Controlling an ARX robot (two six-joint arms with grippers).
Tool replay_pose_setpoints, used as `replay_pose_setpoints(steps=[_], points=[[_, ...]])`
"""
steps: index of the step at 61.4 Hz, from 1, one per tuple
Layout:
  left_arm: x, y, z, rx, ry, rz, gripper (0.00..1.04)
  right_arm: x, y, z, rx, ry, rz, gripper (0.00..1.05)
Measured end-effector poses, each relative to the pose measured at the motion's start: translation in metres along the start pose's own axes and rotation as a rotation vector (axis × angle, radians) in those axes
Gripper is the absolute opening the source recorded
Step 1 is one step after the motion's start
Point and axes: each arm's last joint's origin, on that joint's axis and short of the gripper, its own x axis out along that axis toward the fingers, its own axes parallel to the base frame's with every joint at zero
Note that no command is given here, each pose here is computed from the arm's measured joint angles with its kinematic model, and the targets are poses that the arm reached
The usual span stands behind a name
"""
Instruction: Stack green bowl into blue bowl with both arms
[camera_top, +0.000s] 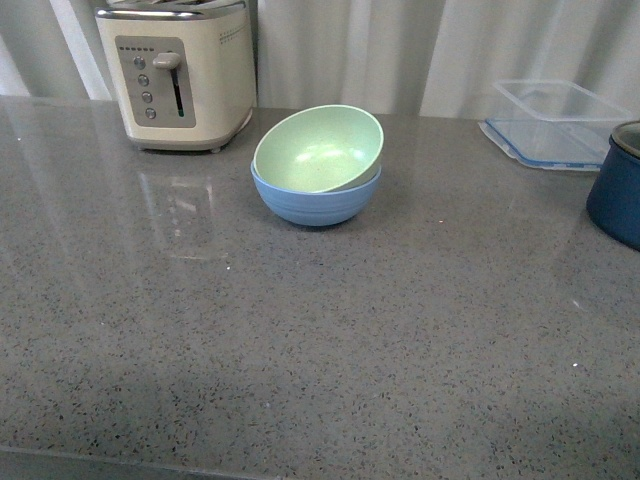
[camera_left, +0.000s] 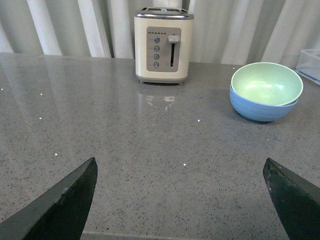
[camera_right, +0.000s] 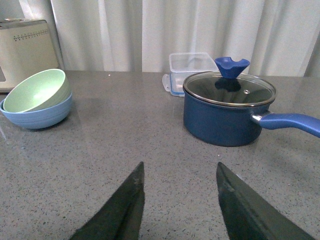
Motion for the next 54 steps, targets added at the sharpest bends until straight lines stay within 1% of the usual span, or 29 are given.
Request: replay_pose_setpoints(steps=[3, 9, 11, 12, 13, 17, 54], points=[[0.0, 0.0, 0.0, 0.0, 0.0, 0.0, 0.98, 0.0, 0.0, 0.0, 0.0, 0.0, 0.0, 0.55], [0.0, 0.0, 0.0, 0.0, 0.0, 0.0, 0.98, 0.0, 0.0, 0.0, 0.0, 0.0, 0.0, 0.82], [0.0, 0.0, 0.0, 0.0, 0.0, 0.0, 0.98, 0.0, 0.0, 0.0, 0.0, 0.0, 0.0, 0.89], [0.0, 0.0, 0.0, 0.0, 0.0, 0.0, 0.98, 0.0, 0.0, 0.0, 0.0, 0.0, 0.0, 0.94], [0.0, 0.0, 0.0, 0.0, 0.0, 0.0, 0.98, 0.0, 0.0, 0.0, 0.001, 0.0, 0.0, 0.97], [0.0, 0.0, 0.0, 0.0, 0.0, 0.0, 0.98, 0.0, 0.0, 0.0, 0.0, 0.0, 0.0, 0.94], [0.0, 0.0, 0.0, 0.0, 0.0, 0.0, 0.98, 0.0, 0.0, 0.0, 0.001, 0.0, 0.0, 0.95]])
